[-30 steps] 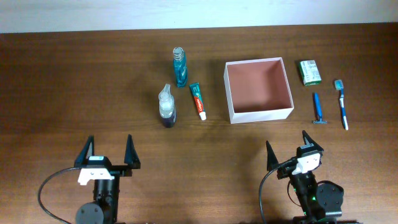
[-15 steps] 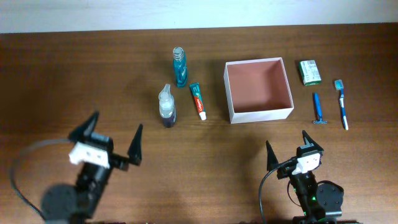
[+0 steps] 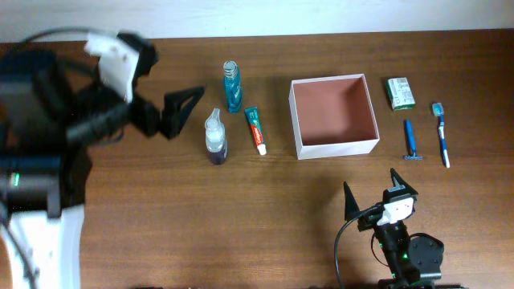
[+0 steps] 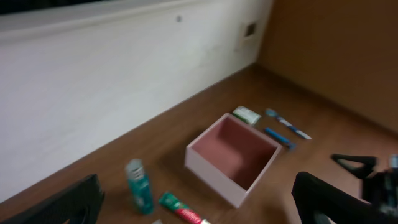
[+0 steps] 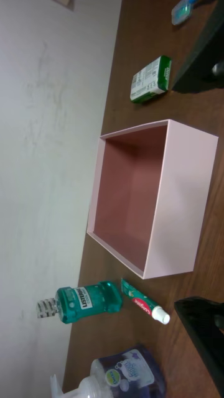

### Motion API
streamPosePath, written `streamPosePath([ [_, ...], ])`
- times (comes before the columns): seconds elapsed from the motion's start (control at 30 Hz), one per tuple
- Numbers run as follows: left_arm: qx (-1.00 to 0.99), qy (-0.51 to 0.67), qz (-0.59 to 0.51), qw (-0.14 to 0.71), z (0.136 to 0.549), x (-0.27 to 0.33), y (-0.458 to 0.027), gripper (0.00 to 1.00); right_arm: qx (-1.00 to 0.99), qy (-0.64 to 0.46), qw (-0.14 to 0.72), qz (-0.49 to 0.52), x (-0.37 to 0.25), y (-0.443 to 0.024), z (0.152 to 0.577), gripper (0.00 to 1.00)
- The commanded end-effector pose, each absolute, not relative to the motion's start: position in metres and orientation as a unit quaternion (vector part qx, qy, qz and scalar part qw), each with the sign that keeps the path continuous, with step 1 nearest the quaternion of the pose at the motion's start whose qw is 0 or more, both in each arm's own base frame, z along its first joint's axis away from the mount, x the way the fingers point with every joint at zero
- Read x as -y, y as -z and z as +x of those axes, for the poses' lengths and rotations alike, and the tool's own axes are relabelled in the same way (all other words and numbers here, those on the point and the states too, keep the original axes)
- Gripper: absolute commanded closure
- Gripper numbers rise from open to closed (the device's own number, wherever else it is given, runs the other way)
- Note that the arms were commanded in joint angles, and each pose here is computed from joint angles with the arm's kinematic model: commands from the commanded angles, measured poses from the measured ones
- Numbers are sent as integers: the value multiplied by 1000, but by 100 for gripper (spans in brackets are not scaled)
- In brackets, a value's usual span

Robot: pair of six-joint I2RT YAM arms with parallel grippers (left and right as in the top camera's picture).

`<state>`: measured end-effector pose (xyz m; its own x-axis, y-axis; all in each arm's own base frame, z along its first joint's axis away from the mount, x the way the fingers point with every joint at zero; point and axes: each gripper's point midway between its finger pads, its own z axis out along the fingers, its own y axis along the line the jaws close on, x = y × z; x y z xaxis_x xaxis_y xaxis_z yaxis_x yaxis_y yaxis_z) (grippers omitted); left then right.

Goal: Pack container
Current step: 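Raise the left arm and move the gripper over the green Listerine bottle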

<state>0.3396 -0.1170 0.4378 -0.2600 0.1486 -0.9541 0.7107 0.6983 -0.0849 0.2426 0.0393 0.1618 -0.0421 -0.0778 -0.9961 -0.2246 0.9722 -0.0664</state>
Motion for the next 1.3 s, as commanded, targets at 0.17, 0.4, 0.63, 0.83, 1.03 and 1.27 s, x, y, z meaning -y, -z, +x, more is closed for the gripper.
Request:
streamPosePath([
  [0.17, -844, 130, 247, 458, 375, 113, -401, 1, -723, -56, 681, -104, -40, -159, 242, 1],
  [0.4, -890, 78, 302, 331, 360, 156, -348, 1, -722, -56, 681, -104, -40, -159, 242, 1],
  [0.63, -904, 68, 197, 373, 403, 150, -354, 1, -723, -56, 681, -104, -40, -159, 242, 1],
  [0.83, -910, 103, 181, 357, 435, 164, -346, 1, -722, -56, 681, -104, -40, -159, 242, 1],
  [1.03, -957, 87, 173, 214, 438, 165, -262, 0, -723, -56, 681, -104, -40, -159, 242, 1],
  [1.27, -953, 91, 174, 230, 475, 178, -233, 1, -723, -56, 681, -104, -40, -159, 242, 1],
])
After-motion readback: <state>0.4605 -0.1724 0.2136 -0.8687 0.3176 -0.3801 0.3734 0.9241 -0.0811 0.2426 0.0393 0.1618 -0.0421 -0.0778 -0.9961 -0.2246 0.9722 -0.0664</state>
